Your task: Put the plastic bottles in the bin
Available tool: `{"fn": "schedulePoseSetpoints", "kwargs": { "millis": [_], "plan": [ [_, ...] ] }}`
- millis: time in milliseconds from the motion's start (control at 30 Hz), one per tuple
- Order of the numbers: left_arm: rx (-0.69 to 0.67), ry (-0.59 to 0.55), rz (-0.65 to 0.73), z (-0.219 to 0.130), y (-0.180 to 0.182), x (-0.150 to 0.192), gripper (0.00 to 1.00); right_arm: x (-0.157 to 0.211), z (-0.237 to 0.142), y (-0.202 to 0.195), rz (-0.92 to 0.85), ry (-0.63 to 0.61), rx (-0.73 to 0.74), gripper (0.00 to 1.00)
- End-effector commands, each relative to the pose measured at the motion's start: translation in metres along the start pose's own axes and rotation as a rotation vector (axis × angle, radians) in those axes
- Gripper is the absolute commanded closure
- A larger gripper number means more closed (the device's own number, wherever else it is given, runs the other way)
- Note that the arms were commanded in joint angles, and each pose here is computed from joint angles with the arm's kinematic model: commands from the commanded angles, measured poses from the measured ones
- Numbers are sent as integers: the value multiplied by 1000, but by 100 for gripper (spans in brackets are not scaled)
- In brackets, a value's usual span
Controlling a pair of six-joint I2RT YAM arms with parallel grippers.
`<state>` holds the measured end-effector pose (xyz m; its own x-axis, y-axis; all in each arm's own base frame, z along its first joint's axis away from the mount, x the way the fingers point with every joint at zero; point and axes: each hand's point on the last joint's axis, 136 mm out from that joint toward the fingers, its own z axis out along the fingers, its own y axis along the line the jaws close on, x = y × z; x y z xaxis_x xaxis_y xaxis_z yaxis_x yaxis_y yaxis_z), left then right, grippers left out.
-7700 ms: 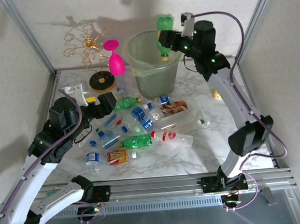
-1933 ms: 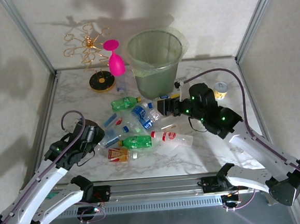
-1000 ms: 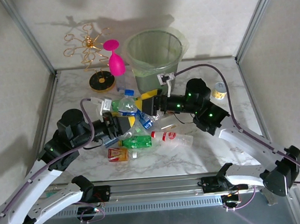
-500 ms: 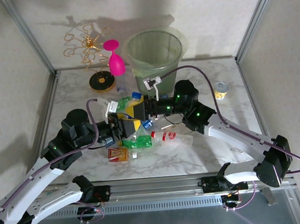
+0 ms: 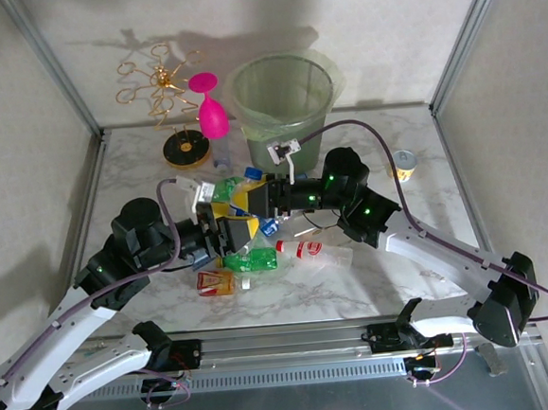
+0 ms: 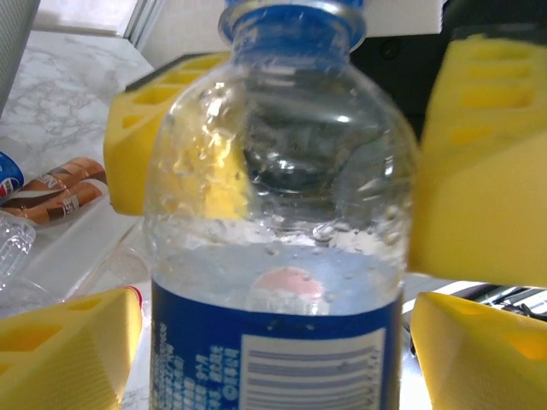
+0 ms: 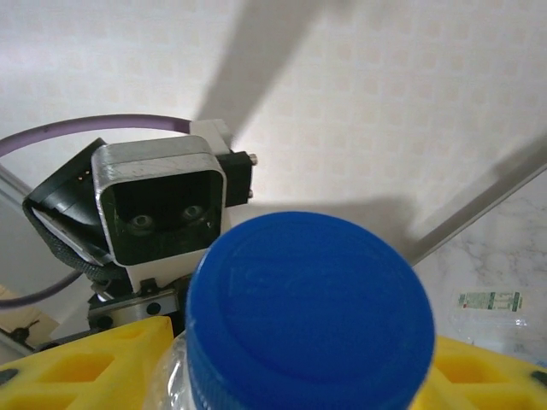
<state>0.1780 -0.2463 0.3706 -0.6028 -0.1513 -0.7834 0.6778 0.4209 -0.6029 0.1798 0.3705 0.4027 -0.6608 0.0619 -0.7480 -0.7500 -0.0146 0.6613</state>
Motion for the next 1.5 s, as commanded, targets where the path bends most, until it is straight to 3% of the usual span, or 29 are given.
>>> {"fn": "schedulePoseSetpoints", "kwargs": {
  "millis": [0, 167, 367, 433, 633, 900, 1033, 1200, 1333, 1467],
  "plan": [
    [26, -56, 51, -7, -17, -19, 17, -22, -9, 15, -44, -59, 5, 45],
    [-58, -131, 92, -18, -11, -37, 14, -41, -21, 2, -36, -115, 52, 49],
    [-463, -488, 119, -95, 32, -91, 11, -104, -65, -51, -27, -256, 261, 50],
    [-545, -518, 119, -106, 44, -91, 10, -130, -80, -75, -28, -296, 375, 51],
    [-610, -338, 79, -72, 71, -66, 13, -208, -124, -132, -84, -426, 604, 51],
    [-696, -295, 35, -73, 89, -53, 11, -265, -133, -216, -110, -432, 810, 51],
    [-729, -183, 7, -57, 104, -34, 10, -260, -123, -261, -47, -380, 860, 52],
    [-796, -103, -88, -43, 128, -13, 6, -226, -98, -313, -2, -268, 928, 52],
    [-817, -62, -117, -35, 137, -2, 5, -200, -83, -336, -23, -182, 1004, 49],
    [-750, -50, -82, -32, 131, 4, 4, -179, -80, -355, 2, -130, 1028, 44]
  ]
}}
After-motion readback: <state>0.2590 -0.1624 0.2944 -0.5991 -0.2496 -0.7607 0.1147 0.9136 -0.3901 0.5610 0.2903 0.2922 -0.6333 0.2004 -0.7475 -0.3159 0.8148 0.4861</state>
